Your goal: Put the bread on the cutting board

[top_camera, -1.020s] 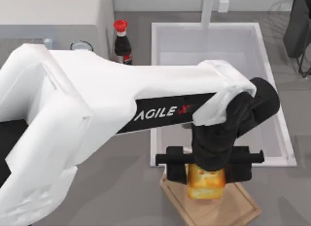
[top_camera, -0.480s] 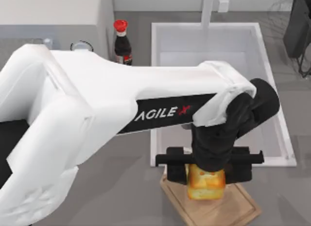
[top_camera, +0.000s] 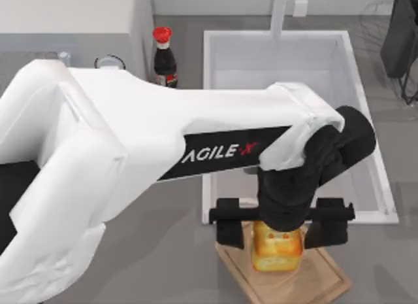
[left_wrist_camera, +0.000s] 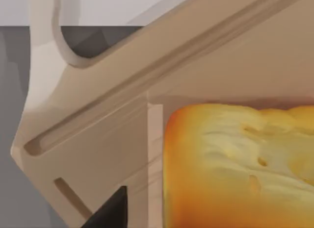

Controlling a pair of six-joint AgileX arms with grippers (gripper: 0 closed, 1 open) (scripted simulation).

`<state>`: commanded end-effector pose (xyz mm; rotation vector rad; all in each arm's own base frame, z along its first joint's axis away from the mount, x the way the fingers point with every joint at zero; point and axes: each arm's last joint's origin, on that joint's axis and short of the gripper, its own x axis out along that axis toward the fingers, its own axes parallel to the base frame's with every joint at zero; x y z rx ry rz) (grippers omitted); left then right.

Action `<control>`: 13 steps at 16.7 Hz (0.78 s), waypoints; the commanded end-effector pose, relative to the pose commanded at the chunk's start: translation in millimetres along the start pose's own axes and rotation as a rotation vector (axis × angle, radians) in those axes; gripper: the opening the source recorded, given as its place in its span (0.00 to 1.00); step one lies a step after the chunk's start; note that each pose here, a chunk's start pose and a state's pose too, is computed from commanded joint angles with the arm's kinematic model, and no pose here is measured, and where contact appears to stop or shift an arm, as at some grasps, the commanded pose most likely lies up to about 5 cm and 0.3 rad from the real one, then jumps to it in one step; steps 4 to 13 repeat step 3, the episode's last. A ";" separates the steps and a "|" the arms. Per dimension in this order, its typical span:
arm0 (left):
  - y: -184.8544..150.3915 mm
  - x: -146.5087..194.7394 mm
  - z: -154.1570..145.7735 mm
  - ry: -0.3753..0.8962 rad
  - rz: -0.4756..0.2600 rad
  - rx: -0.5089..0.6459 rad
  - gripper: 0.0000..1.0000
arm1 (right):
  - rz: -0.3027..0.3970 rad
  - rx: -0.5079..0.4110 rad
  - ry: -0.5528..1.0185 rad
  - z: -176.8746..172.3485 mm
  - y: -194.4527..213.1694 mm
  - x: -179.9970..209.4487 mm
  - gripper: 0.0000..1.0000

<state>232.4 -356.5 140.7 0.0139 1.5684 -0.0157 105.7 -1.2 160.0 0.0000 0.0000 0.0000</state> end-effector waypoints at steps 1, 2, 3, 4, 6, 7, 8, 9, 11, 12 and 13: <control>0.0 0.0 0.0 0.000 0.000 0.000 1.00 | 0.000 0.000 0.000 0.0 0.0 0.0 1.00; 0.0 0.0 0.0 0.000 0.000 0.000 1.00 | 0.000 0.000 0.000 0.0 0.0 0.0 1.00; 0.0 0.0 0.0 0.000 0.000 0.000 1.00 | 0.000 0.000 0.000 0.0 0.0 0.0 1.00; 0.0 0.0 0.0 0.000 0.000 0.000 1.00 | 0.000 0.000 0.000 0.0 0.0 0.0 1.00; 0.0 0.0 0.0 0.000 0.000 0.000 1.00 | 0.000 0.000 0.000 0.0 0.0 0.0 1.00; 0.0 0.0 0.0 0.000 0.000 0.000 1.00 | 0.000 0.000 0.000 0.0 0.0 0.0 1.00; 0.0 0.0 0.0 0.000 0.000 0.000 1.00 | 0.000 0.000 0.000 0.0 0.0 0.0 1.00; 0.0 0.0 0.0 0.000 0.000 0.000 1.00 | 0.000 0.000 0.000 0.0 0.0 0.0 1.00; 0.0 0.0 0.0 0.000 0.000 0.000 1.00 | 0.000 0.000 0.000 0.0 0.0 0.0 1.00; 0.0 0.0 0.0 0.000 0.000 0.000 1.00 | 0.000 0.000 0.000 0.0 0.0 0.0 1.00; 0.0 0.0 0.0 0.000 0.000 0.000 1.00 | 0.000 0.000 0.000 0.0 0.0 0.0 1.00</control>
